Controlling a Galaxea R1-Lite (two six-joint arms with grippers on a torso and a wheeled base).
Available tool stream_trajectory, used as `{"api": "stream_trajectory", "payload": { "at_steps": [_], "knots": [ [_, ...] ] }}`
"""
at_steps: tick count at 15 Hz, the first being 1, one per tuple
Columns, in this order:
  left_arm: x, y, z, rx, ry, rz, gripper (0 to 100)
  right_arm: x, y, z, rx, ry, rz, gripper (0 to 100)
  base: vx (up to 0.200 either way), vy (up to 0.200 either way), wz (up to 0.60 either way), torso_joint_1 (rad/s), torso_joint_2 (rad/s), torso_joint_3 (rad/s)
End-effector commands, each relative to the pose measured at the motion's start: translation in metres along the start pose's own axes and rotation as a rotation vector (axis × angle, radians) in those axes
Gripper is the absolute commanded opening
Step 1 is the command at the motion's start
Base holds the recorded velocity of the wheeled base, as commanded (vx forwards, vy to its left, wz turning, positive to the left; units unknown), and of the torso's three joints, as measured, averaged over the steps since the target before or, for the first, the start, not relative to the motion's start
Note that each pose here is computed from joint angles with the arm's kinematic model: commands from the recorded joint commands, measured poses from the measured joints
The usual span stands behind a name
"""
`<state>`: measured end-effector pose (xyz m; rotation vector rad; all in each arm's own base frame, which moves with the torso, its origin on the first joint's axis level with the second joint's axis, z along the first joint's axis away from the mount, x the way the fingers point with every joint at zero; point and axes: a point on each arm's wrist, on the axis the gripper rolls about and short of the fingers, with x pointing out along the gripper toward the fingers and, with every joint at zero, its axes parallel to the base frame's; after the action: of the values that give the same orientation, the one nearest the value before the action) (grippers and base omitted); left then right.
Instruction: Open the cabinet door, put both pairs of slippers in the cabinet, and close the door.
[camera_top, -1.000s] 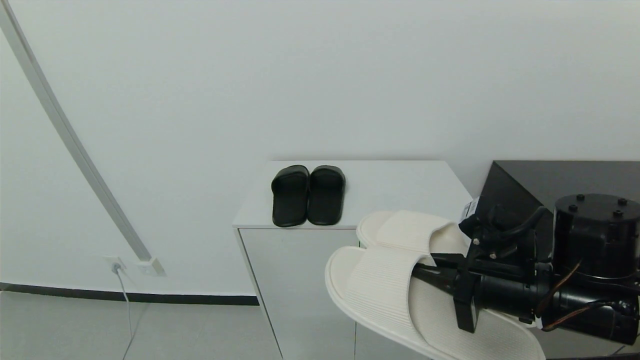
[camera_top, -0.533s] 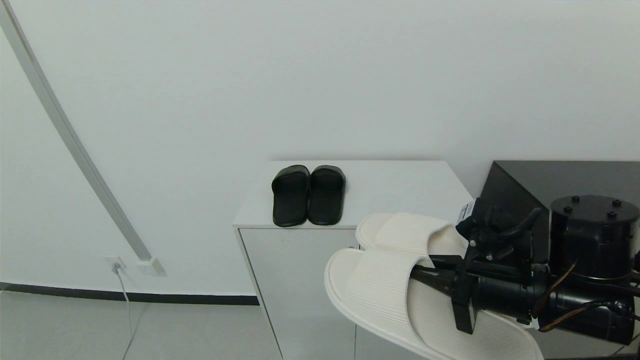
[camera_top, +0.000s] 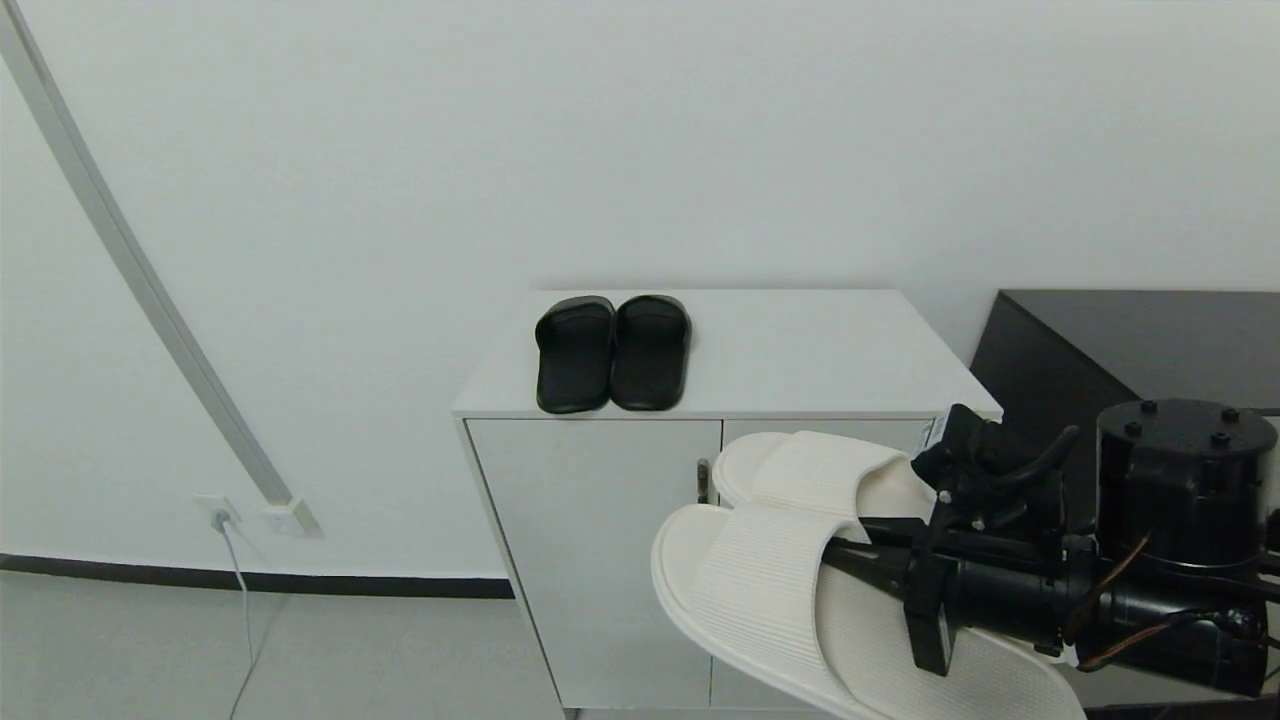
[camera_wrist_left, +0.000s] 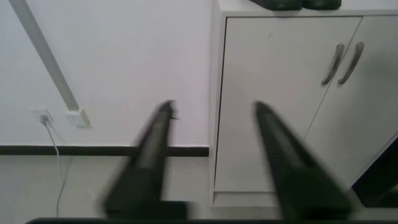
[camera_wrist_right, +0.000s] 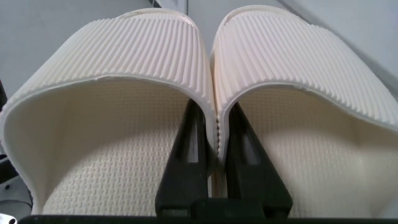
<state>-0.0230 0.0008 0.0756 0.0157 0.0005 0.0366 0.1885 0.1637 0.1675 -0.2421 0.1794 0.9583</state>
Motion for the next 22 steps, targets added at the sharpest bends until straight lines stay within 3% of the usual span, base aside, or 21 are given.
{"api": "stream_trajectory", "payload": {
  "at_steps": [1,13,22],
  "knots": [
    [0.0001,0.0000,0.0000,0.000,0.001,0.000,100,0.0006,0.0001,-0.0011,0.001,0.004,0.002,0,0.000,0.000,0.00,-0.232,0.55,0.320],
    [0.0001,0.0000,0.0000,0.000,0.001,0.000,100,-0.0003,0.0020,-0.0056,0.000,0.020,0.008,0,0.000,0.000,0.00,-0.192,0.52,0.324],
    [0.0001,-0.0001,-0.0003,0.010,0.004,-0.003,100,-0.0007,0.0024,-0.0072,0.001,0.026,0.007,0,0.000,0.000,0.00,-0.106,0.46,0.351]
  ]
}}
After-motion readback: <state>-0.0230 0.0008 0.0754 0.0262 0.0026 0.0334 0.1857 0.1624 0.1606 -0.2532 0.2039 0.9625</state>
